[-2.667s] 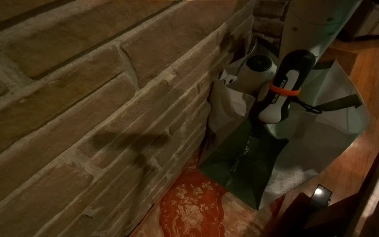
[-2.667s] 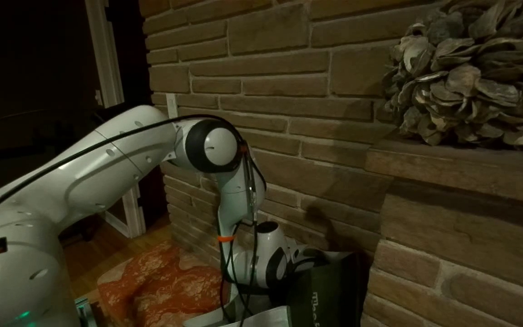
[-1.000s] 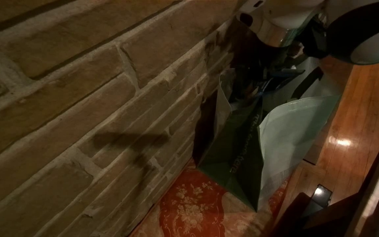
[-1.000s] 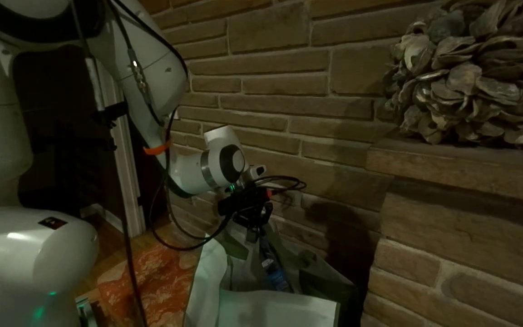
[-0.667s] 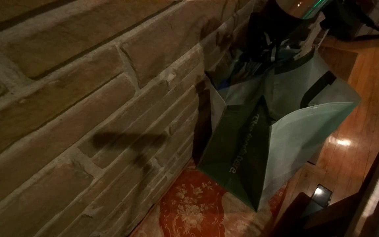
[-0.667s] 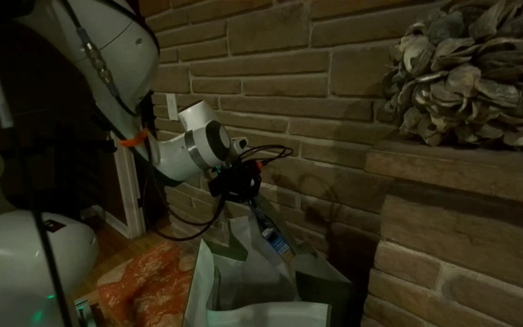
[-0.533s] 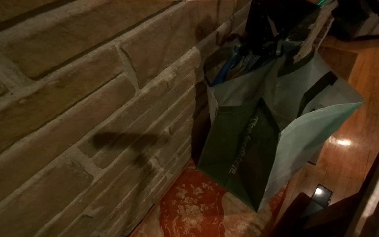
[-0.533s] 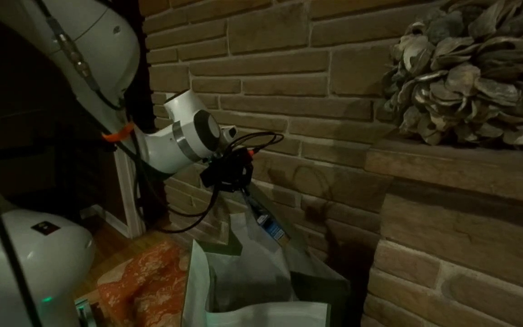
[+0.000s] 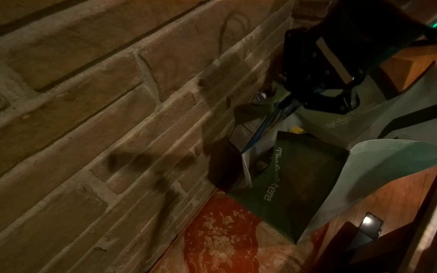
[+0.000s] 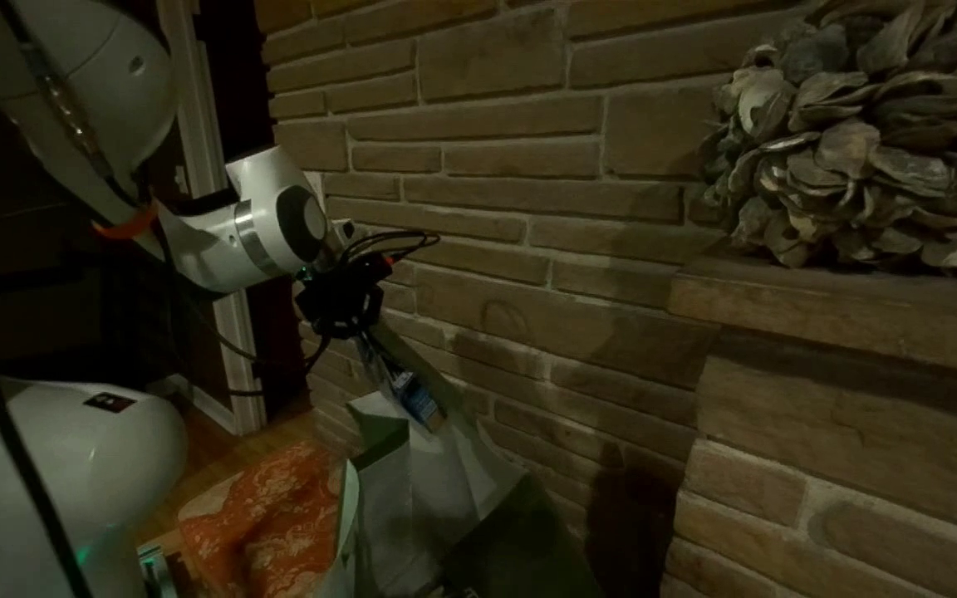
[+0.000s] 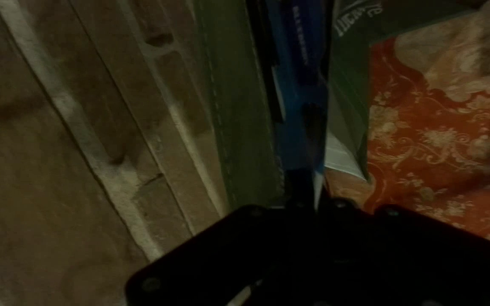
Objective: Remove the box from the bag
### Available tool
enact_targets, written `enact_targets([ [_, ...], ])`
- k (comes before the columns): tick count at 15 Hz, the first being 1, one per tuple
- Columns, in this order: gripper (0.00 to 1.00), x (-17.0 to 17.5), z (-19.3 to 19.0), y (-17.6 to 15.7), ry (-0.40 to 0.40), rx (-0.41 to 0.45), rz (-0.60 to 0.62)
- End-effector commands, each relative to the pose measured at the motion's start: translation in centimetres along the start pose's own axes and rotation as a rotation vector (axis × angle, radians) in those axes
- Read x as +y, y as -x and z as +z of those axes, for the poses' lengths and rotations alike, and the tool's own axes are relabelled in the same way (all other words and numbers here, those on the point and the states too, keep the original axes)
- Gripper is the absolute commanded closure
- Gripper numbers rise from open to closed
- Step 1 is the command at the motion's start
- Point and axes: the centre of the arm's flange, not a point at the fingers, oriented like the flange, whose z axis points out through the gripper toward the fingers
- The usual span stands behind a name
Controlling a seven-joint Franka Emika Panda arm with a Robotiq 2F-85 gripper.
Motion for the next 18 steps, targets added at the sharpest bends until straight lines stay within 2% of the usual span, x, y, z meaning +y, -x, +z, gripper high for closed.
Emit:
enact_targets([
  [1,0.99,0.4,-1.7,-0.5,-0.119,-0.027,0.035],
  [3,0.98,1.0,-1.4,0.2,-0.196,-0.062,0.111],
  [9,0.98,2.8,-1.7,4.3,-0.358,-0.169,0.305],
  [12,0.98,3.2,-2.1,5.8,-0.444,-0.174,0.348],
  [14,0.99,3.3,-2.6,6.5,-0.493,-0.156,0.361],
  [18,0.99,4.2,-3.3,6.1,-0.561,0.024,0.431],
])
